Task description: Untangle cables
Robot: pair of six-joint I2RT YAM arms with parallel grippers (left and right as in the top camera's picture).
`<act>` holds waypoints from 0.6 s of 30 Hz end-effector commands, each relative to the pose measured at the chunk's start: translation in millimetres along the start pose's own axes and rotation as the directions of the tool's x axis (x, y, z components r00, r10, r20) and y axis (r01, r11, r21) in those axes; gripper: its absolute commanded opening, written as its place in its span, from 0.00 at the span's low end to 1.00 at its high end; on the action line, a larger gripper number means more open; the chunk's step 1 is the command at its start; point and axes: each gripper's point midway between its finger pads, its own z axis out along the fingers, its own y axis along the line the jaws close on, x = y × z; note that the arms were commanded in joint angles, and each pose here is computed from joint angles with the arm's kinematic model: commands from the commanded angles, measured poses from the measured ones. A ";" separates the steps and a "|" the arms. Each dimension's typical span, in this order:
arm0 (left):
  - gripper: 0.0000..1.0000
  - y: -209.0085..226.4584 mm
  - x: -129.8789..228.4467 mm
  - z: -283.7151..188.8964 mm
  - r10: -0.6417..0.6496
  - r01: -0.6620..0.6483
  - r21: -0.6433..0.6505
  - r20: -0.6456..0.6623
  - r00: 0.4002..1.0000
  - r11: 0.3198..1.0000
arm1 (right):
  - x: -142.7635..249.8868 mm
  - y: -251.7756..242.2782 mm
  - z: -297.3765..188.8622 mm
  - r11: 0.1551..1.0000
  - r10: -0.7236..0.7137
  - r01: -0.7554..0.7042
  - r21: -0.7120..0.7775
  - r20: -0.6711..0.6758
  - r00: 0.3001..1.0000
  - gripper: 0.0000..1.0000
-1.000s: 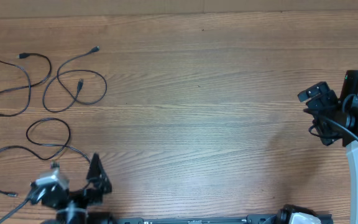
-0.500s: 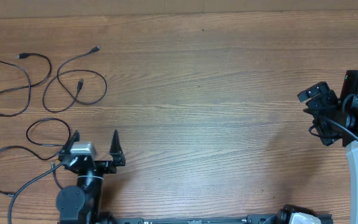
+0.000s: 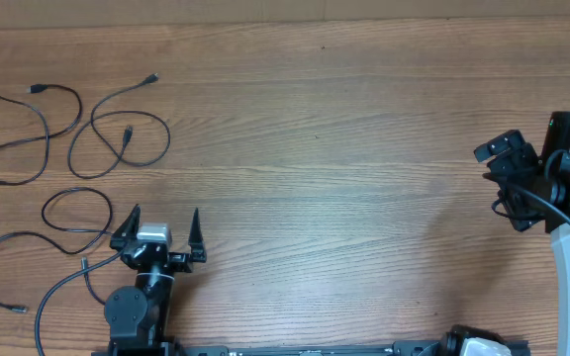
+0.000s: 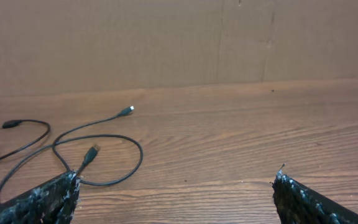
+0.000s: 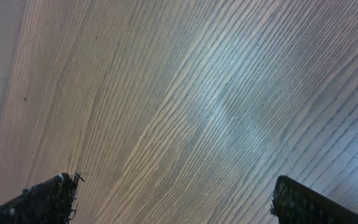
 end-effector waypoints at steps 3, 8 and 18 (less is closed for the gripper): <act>1.00 -0.2 0.2 0.0 0.038 -0.038 0.005 0.010 0.999 0.999 | -5.8 2.4 -3.7 1.000 -0.001 0.001 -0.003 0.023 1.000 1.00; 0.99 -4.0 0.0 -0.1 0.081 -0.081 0.027 0.013 0.997 0.996 | -5.8 2.4 -3.7 1.000 -0.001 0.001 -0.003 0.023 1.000 1.00; 1.00 5.1 2.1 0.0 -0.082 0.082 -0.026 0.004 0.997 0.996 | -5.8 2.4 -3.7 1.000 -0.001 0.001 -0.003 0.023 1.000 1.00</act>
